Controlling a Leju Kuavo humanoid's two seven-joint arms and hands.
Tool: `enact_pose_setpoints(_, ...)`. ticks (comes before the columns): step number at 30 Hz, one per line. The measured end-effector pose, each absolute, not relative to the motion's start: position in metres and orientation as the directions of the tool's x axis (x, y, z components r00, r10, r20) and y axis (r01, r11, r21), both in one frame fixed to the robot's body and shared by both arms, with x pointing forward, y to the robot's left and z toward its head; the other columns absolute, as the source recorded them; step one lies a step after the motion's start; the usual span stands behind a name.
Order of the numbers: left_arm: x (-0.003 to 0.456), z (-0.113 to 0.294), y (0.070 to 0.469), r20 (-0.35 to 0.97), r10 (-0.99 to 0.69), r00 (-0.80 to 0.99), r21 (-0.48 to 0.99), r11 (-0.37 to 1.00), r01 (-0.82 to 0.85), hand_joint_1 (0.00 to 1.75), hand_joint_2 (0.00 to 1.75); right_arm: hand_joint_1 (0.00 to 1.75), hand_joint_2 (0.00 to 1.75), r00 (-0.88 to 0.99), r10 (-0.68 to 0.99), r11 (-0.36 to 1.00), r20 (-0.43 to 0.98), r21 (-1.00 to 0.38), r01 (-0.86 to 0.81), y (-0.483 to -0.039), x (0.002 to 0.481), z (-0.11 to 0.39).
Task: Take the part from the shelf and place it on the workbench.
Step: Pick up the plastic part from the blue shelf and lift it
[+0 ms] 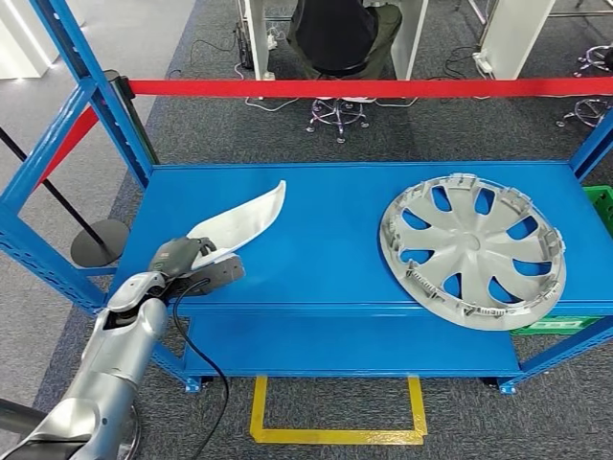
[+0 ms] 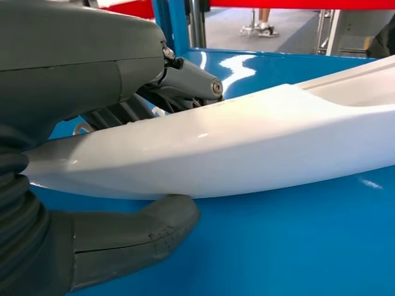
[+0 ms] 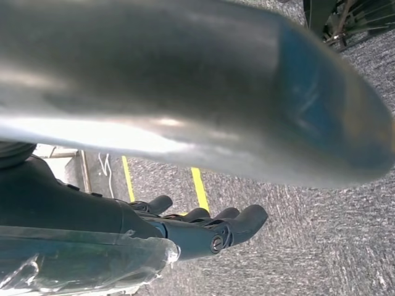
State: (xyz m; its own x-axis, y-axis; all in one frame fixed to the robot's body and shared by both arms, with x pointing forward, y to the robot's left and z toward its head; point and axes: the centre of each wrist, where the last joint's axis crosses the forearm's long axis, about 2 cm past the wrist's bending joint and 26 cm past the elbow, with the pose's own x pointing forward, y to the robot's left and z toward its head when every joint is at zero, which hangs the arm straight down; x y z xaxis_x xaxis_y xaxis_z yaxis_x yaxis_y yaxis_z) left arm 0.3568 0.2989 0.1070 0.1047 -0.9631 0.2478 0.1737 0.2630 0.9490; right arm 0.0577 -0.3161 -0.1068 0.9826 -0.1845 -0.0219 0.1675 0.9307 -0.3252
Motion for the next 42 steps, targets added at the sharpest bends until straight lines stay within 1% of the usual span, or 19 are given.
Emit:
enact_pose_setpoints(7, 0.344, 0.109, 0.305, 0.522, -0.849, 0.076, 0.844, 0.528, 0.099, 1.75, 1.75, 0.00, 0.00, 0.982, -0.186, 0.932, -0.018, -0.320, 0.170, -0.316, 0.057, -0.107)
enact_pose_setpoints(9, 0.341, 0.113, 0.305, 0.645, -0.763, 0.044, 0.759, 0.647, 0.076, 1.75, 1.75, 0.00, 0.00, 0.983, -0.184, 0.932, -0.015, -0.319, 0.170, -0.316, 0.057, -0.107)
enact_pose_setpoints(11, 0.336, 0.116, 0.303, 0.777, -0.629, -0.005, 0.628, 0.775, 0.064, 1.75, 1.75, 0.00, 0.00, 0.983, -0.183, 0.934, -0.013, -0.316, 0.169, -0.316, 0.057, -0.107)
enact_pose_setpoints(12, 0.334, 0.118, 0.302, 0.826, -0.563, -0.034, 0.564, 0.824, 0.057, 1.75, 1.75, 0.00, 0.00, 0.983, -0.181, 0.934, -0.012, -0.314, 0.168, -0.316, 0.057, -0.107)
enact_pose_setpoints(14, 0.330, 0.121, 0.299, 0.880, -0.469, -0.081, 0.473, 0.880, 0.038, 1.75, 1.75, 0.00, 0.00, 0.984, -0.178, 0.937, -0.010, -0.309, 0.167, -0.316, 0.057, -0.107)
enact_pose_setpoints(18, 0.324, 0.131, 0.295, 0.916, -0.369, -0.156, 0.373, 0.928, -0.002, 1.75, 1.75, 0.00, 0.00, 0.985, -0.173, 0.938, -0.002, -0.304, 0.165, -0.315, 0.057, -0.107)
enact_pose_setpoints(20, 0.323, 0.138, 0.294, 0.919, -0.343, -0.194, 0.346, 0.938, -0.018, 1.75, 1.75, 0.00, 0.00, 0.985, -0.172, 0.939, 0.001, -0.301, 0.164, -0.314, 0.057, -0.107)
enact_pose_setpoints(27, 0.321, 0.153, 0.290, 0.906, -0.337, -0.257, 0.338, 0.940, -0.042, 1.75, 1.75, 0.00, 0.00, 0.986, -0.168, 0.941, 0.004, -0.296, 0.162, -0.312, 0.056, -0.107)
enact_pose_setpoints(42, 0.321, 0.154, 0.282, 0.904, -0.324, -0.278, 0.333, 0.943, -0.014, 1.75, 1.75, 0.00, 0.00, 0.989, -0.151, 0.947, 0.010, -0.287, 0.147, -0.311, 0.056, -0.107)
